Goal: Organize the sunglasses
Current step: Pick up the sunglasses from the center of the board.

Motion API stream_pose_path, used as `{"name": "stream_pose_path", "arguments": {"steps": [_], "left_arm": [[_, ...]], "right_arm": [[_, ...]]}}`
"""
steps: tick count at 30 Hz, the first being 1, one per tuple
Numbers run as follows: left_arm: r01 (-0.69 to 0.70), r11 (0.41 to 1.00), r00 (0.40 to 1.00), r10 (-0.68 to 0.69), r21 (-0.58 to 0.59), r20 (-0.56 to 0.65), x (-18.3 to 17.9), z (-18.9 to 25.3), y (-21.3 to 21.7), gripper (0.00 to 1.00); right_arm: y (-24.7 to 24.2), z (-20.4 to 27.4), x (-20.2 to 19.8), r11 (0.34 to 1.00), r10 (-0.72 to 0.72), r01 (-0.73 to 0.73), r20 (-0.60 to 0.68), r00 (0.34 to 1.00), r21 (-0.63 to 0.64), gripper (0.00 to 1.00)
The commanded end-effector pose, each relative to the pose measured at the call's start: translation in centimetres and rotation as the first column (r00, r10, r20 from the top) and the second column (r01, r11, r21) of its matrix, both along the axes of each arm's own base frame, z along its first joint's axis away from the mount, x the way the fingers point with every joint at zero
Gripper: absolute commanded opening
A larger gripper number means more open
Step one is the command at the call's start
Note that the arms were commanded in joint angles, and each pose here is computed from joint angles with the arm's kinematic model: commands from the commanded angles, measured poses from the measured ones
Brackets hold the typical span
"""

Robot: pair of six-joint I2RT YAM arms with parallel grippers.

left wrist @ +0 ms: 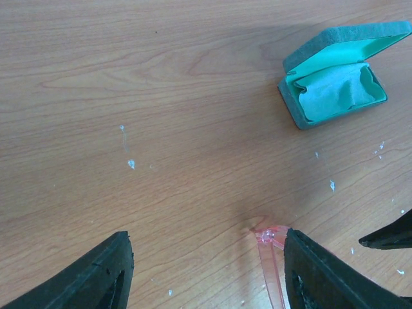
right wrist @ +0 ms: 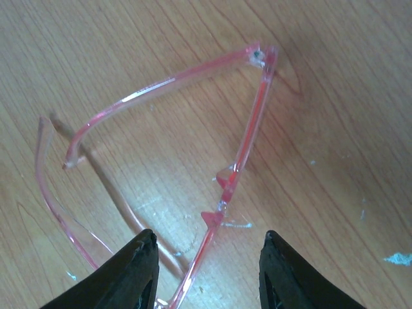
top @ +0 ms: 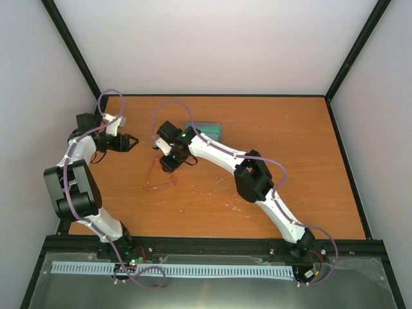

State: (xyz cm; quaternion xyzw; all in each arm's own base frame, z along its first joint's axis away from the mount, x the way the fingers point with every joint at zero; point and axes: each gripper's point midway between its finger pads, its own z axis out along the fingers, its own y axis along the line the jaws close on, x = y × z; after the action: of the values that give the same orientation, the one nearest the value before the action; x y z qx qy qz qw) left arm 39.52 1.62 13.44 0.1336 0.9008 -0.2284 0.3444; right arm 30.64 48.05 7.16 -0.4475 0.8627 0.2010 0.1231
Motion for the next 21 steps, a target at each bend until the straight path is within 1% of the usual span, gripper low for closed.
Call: {"name": "stream_pose_path", "arguments": {"steps": [1,11,21], "left_arm": [[0.025,1.000,0.997,-0.026,0.001,0.068,0.1,1.5,-0.3,0.65],[0.031,1.000,0.997,-0.031,0.007,0.076,-0.2,1.3,-0.4,0.65],[0.039,0.999,0.996,-0.039,-0.002,0.079,-0.6,0.9,-0.7,0.65]], "right_arm": [[1.1,-1.0,-0.6,1.000,0.015,-0.014,-0.026,1.000,0.004,0.42],[1.3,-2.4,-1.0,1.000,0.017,-0.018,-0.045,0.999,-0.018,0.40],[2.1,-2.4,-0.8,1.000,0.008,-0.007,-0.048,0.999,0.012,0.38]]}}
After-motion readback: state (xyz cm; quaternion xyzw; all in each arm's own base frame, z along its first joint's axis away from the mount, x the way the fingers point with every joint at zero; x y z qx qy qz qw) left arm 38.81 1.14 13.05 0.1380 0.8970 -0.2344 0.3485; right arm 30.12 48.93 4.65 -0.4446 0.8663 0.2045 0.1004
